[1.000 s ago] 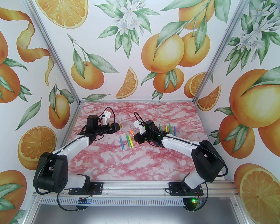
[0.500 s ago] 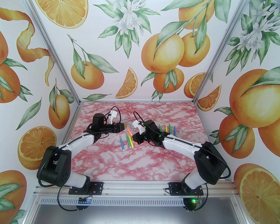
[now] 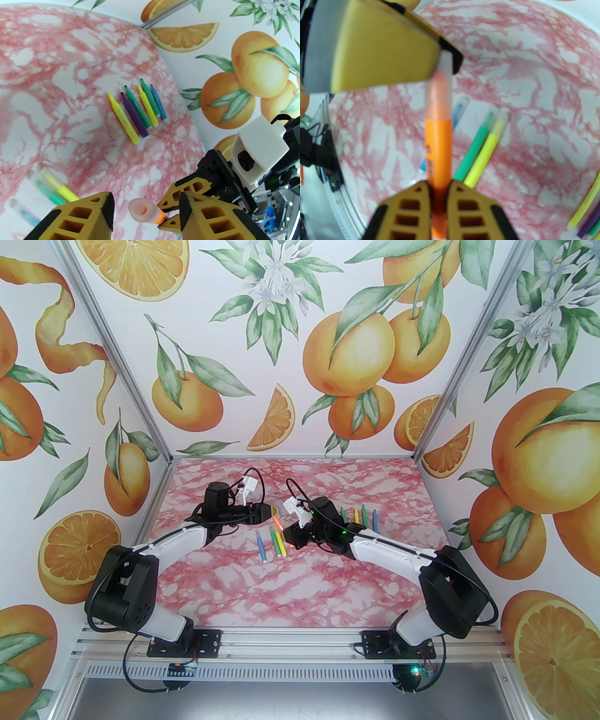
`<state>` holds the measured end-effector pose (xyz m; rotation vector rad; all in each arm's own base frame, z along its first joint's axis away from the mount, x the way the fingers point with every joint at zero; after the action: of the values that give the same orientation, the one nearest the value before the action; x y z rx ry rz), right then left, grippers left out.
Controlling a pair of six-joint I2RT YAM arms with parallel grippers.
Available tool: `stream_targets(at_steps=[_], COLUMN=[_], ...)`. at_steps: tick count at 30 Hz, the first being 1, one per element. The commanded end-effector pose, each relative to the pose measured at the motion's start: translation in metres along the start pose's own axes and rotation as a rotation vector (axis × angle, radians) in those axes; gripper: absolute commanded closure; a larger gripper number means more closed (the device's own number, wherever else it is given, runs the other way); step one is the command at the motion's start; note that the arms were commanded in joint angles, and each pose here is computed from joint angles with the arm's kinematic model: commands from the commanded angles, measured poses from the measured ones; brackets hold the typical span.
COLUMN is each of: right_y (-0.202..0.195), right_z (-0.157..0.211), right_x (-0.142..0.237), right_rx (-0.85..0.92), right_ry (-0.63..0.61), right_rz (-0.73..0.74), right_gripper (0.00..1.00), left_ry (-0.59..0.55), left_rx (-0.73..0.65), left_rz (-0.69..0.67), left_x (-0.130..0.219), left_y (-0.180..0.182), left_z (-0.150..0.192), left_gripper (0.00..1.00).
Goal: Open the pen caps
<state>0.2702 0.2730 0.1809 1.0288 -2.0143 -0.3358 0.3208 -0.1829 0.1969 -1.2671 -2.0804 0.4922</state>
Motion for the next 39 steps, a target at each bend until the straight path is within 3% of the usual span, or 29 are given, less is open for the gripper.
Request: stream_targets(at_steps=[1,21,28,33,39], right_y=[0.008,0.007,0.005,0.004,0.002], right_z=[-0.006,-0.009,-0.004,-0.002,0.0], right_x=[0.006,0.01,0.007,0.008,0.002], right_rx=[0.044,0.046,0.045,0.054,0.054], right_ry=[-0.047,-0.08,-0.063,-0.065,-0.05], right_rz=[-0.03,-0.004,-0.009,-0.011,-0.017], right_gripper=[1.0,1.0,0.75,0.65,0.59], left_ry=[-0.033,-0.024,-0.022,-0.02,-0.026], left_rx=[-0.055,-0.057,-0.05,-0.046,-0.048], left_rz=[0.042,0.068,0.075,0.079,0.082], left_x=[-0.003,-0.011,-0.013,-0.014,-0.012], left_y=[-0.01,-0.014,-0.014,-0.014,-0.016], left_z=[-0.017,-0.016,-0.018,-0.018,-0.02], left_gripper=[0.54,0.8,0.91,1.0,1.0])
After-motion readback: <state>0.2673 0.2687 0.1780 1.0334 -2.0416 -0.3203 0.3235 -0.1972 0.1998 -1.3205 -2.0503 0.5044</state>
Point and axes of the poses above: each hand's point on the last joint's axis, 136 mm out from that joint toward the fingers, its own x axis back along the fingers, its own y axis along the line the jaws close on, z = x × y, the point moved 7 cm from there along x, back along the fingers, and after that the axes turned 14 degrees about -x, right-handed, at the moved point
